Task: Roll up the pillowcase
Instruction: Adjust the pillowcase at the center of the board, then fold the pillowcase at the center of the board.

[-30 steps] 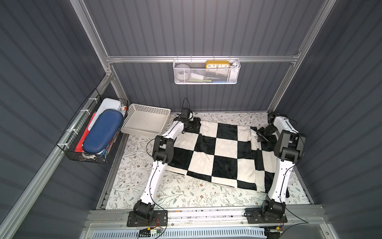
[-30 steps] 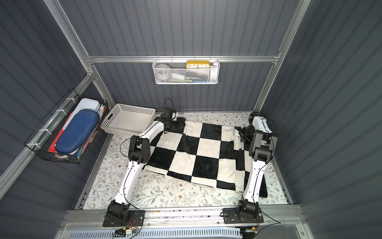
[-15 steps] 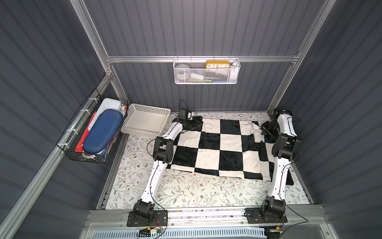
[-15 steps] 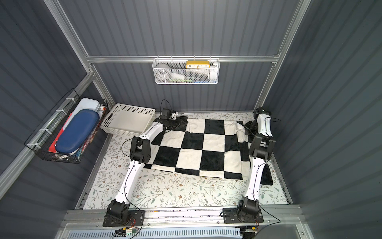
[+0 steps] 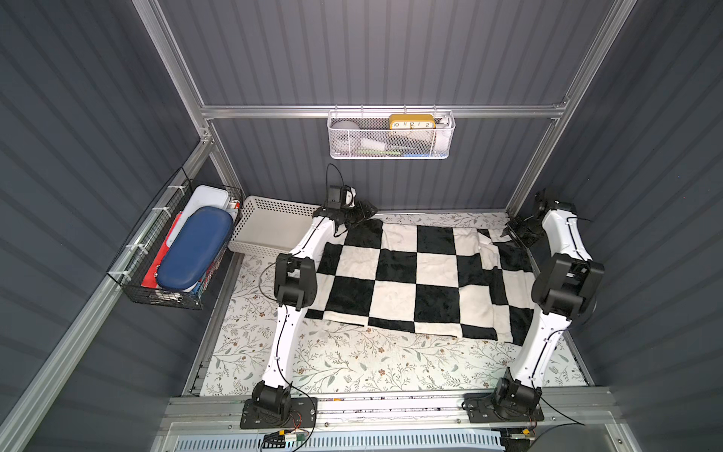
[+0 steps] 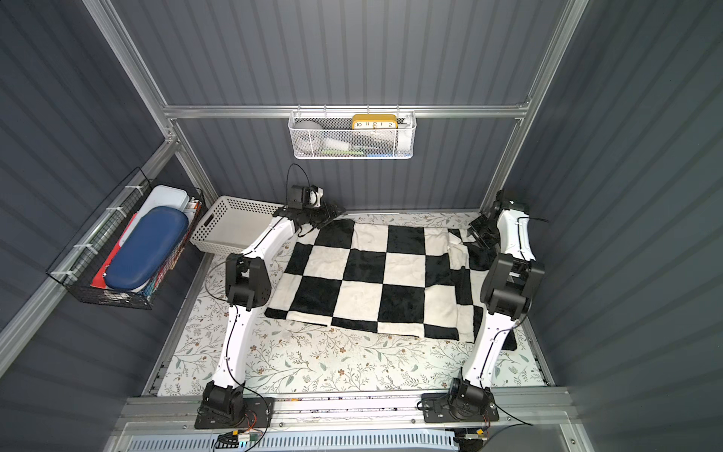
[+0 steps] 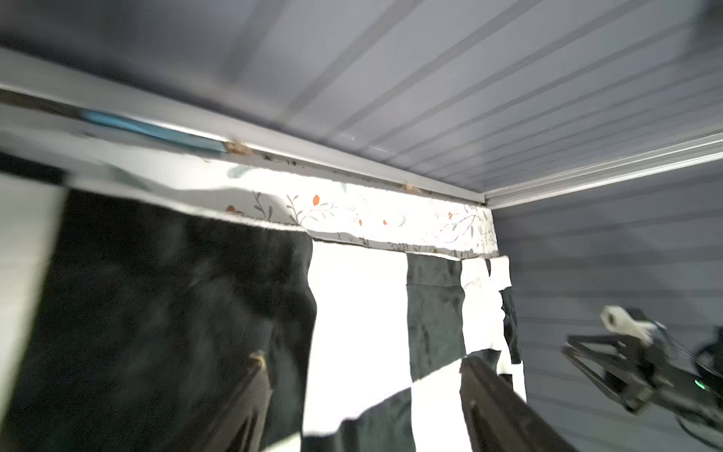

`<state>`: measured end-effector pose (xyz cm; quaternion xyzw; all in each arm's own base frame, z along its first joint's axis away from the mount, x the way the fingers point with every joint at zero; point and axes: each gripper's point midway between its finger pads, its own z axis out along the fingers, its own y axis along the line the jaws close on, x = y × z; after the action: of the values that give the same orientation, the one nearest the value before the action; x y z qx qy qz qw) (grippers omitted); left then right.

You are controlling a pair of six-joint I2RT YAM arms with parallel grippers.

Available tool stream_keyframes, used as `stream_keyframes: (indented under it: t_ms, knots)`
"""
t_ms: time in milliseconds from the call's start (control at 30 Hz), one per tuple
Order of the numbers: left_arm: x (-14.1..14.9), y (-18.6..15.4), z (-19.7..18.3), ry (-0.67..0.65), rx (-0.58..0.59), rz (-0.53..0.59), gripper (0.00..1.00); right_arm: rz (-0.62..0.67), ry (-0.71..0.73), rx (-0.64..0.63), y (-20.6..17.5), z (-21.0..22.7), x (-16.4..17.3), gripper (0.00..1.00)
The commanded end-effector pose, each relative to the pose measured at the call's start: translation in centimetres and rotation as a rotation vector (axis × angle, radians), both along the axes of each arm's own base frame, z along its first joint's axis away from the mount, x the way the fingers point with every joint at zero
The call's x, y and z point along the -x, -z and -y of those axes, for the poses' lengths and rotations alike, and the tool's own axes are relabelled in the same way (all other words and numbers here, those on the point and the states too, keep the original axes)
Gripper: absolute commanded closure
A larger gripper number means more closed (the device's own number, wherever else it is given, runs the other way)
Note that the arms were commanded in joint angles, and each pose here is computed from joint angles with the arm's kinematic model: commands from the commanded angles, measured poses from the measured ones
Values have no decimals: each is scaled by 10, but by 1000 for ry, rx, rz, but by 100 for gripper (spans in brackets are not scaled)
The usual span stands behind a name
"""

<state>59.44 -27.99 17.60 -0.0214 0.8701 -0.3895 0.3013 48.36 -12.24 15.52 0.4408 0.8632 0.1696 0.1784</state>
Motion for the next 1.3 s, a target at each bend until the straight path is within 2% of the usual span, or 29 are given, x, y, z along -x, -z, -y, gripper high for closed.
stream_keyframes:
  t_ms: [0, 100, 133, 233, 300, 333, 400, 433, 467, 533, 567, 700, 800, 933, 1067, 1167, 1267]
  knots:
    - [53, -19, -31, -191, -92, -100, 26, -22, -12, -40, 9, -32, 39, 66]
    - [133, 15, -79, -440, -121, -332, 43, 16, -36, -103, 14, -75, 87, 66]
    - [154, 19, -90, -476, -116, -362, 51, 11, -48, -124, 18, -88, 103, 66]
    - [218, 40, -128, -657, -161, -502, 85, -22, -109, -175, 28, -124, 147, 66]
    - [245, 40, -142, -741, -171, -555, 88, -48, -156, -183, 32, -140, 170, 65]
    - [258, 43, -150, -803, -195, -593, 84, -49, -170, -181, 33, -144, 176, 65]
    - [269, 51, -160, -849, -247, -629, 68, -50, -169, -183, 41, -149, 188, 63]
    - [282, 61, -166, -899, -284, -698, 64, -49, -162, -193, 46, -150, 191, 62]
    - [295, 72, -170, -941, -321, -789, 63, -52, -162, -206, 49, -153, 194, 61]
    - [308, 87, -186, -1069, -455, -886, 64, -63, -184, -227, 53, -159, 196, 60]
    - [314, 96, -189, -1052, -515, -923, 63, -67, -195, -229, 53, -160, 195, 60]
    - [338, 118, -184, -1123, -488, -1067, 62, -77, -244, -240, 47, -173, 190, 59]
    - [322, 109, -178, -1119, -476, -1011, 62, -85, -274, -234, 48, -181, 191, 59]
    - [325, 118, -179, -1152, -497, -1024, 56, -87, -307, -242, 51, -192, 194, 56]
    - [333, 136, -176, -1149, -547, -1076, 41, -92, -330, -244, 50, -198, 192, 53]
    - [328, 135, -174, -1152, -570, -1035, 30, -94, -339, -238, 49, -200, 192, 52]
    - [331, 137, -177, -1181, -575, -1027, 29, -99, -348, -233, 51, -201, 194, 52]
